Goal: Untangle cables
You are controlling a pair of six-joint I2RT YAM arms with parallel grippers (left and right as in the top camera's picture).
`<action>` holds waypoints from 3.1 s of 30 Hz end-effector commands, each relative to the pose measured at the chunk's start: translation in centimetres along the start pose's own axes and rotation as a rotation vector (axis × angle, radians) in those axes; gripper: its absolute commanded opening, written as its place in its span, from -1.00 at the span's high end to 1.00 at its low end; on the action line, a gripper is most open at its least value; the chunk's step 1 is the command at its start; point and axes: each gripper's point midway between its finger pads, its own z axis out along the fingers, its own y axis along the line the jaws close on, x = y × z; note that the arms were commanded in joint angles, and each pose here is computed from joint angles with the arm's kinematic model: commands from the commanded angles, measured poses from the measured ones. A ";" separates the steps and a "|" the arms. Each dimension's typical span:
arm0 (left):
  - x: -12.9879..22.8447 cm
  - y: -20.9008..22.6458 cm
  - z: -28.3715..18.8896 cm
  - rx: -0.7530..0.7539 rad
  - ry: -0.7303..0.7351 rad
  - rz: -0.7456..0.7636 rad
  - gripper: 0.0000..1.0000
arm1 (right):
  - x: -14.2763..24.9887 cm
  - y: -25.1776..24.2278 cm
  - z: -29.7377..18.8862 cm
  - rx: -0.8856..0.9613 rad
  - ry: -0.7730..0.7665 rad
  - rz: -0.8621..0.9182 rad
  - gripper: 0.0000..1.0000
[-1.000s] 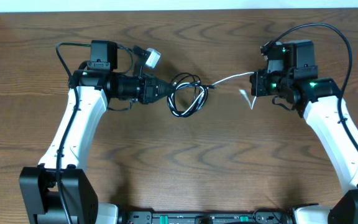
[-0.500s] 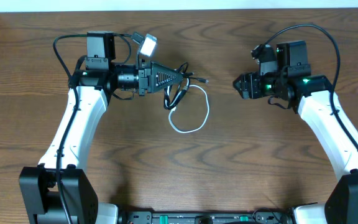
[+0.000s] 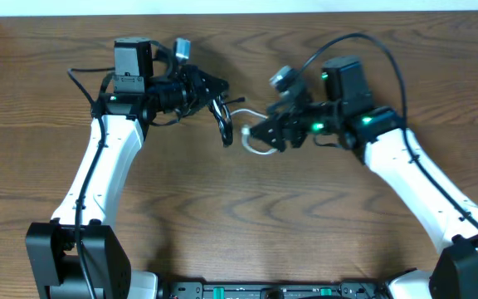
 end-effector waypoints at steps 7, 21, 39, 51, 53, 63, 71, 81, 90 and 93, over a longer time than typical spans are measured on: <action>-2.0 0.7 -0.8 -0.053 -0.135 -0.442 0.85 | 0.8 1.1 5.0 -0.015 0.038 -0.038 -0.61; -1.8 0.9 -0.8 -0.062 -0.128 -0.453 0.85 | 0.4 -1.5 6.3 0.158 0.018 -0.061 0.51; -1.4 1.2 -0.8 -0.109 -0.090 0.154 0.84 | -0.3 -1.6 4.6 0.048 -0.017 0.176 0.98; 1.5 3.7 -1.1 -0.184 0.068 0.608 -0.05 | -0.3 -3.9 -0.2 -0.098 -0.034 0.555 0.98; 2.5 4.3 -1.2 -0.195 0.114 0.646 -0.07 | -0.6 -4.2 -1.0 -0.117 -0.044 0.663 0.98; 6.7 4.1 -0.8 -0.112 0.274 0.736 -0.14 | -3.3 -3.7 -2.8 -0.248 -0.097 0.823 0.98; 9.1 2.0 1.7 -0.041 0.328 0.946 -0.33 | -5.2 -1.3 -3.8 -0.395 -0.092 0.763 0.98; 9.3 1.0 2.6 -0.026 0.312 0.918 -0.34 | -5.3 -1.6 -3.7 -0.378 -0.109 0.721 0.98; 8.1 0.9 2.4 -0.048 0.268 0.799 -0.33 | -3.4 -5.4 -2.4 -0.152 -0.139 0.887 0.98; 8.1 0.9 2.4 -0.048 0.268 0.799 -0.33 | -2.7 -6.3 -1.8 -0.078 -0.142 0.945 0.97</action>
